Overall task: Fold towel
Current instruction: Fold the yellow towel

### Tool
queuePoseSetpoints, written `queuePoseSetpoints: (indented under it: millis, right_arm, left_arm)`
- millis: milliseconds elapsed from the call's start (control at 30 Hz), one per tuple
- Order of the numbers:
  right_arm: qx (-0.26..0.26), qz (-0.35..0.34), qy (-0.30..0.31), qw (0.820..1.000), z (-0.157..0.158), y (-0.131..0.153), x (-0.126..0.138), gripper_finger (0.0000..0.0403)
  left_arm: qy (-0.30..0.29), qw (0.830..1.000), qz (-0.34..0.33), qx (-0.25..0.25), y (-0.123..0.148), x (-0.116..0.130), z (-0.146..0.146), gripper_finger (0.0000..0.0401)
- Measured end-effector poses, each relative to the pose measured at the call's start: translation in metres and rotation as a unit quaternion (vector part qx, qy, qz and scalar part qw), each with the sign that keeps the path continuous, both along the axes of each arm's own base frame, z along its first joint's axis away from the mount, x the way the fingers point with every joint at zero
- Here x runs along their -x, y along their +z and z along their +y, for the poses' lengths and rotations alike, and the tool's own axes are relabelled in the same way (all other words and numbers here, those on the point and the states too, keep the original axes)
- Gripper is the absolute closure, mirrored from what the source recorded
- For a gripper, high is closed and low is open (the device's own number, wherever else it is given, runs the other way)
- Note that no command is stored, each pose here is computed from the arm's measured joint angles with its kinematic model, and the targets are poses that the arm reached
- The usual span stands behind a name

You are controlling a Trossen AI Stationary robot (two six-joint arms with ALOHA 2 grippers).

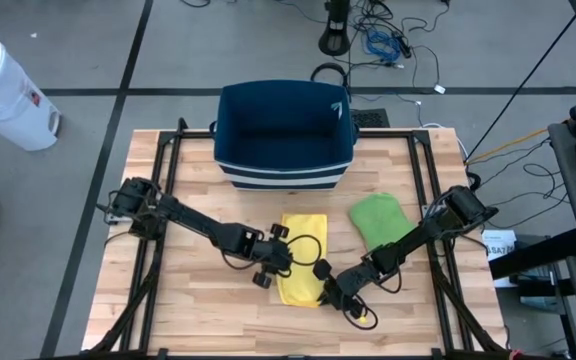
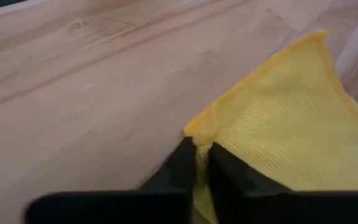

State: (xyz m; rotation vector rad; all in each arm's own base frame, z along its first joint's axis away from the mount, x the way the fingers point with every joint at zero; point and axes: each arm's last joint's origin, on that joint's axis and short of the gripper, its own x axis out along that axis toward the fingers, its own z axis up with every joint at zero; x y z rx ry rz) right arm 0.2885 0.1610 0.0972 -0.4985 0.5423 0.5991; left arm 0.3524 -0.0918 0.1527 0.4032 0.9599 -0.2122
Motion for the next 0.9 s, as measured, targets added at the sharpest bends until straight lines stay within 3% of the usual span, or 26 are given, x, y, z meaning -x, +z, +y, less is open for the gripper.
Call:
queuePoseSetpoints:
  millis: [267, 500, 733, 900]
  right_arm:
    - [-0.027, 0.002, -0.015, 1.000, 0.002, 0.002, 0.000, 0.0400]
    - [-0.054, -0.008, -0.024, 0.998, 0.004, 0.011, 0.000, 0.0402]
    - [-0.105, -0.025, -0.032, 0.994, 0.012, 0.038, 0.007, 0.0403]
    - [-0.100, -0.060, -0.095, 0.989, 0.013, 0.064, 0.016, 0.0403]
  left_arm:
    - [0.001, 1.000, -0.011, -0.011, 0.001, -0.006, 0.018, 0.0259]
    - [-0.003, 0.999, 0.009, 0.038, -0.013, -0.013, 0.034, 0.0259]
    - [-0.021, 0.998, 0.016, 0.056, -0.026, -0.016, 0.025, 0.0259]
    - [-0.032, 0.998, 0.017, 0.056, -0.026, -0.015, 0.016, 0.0259]
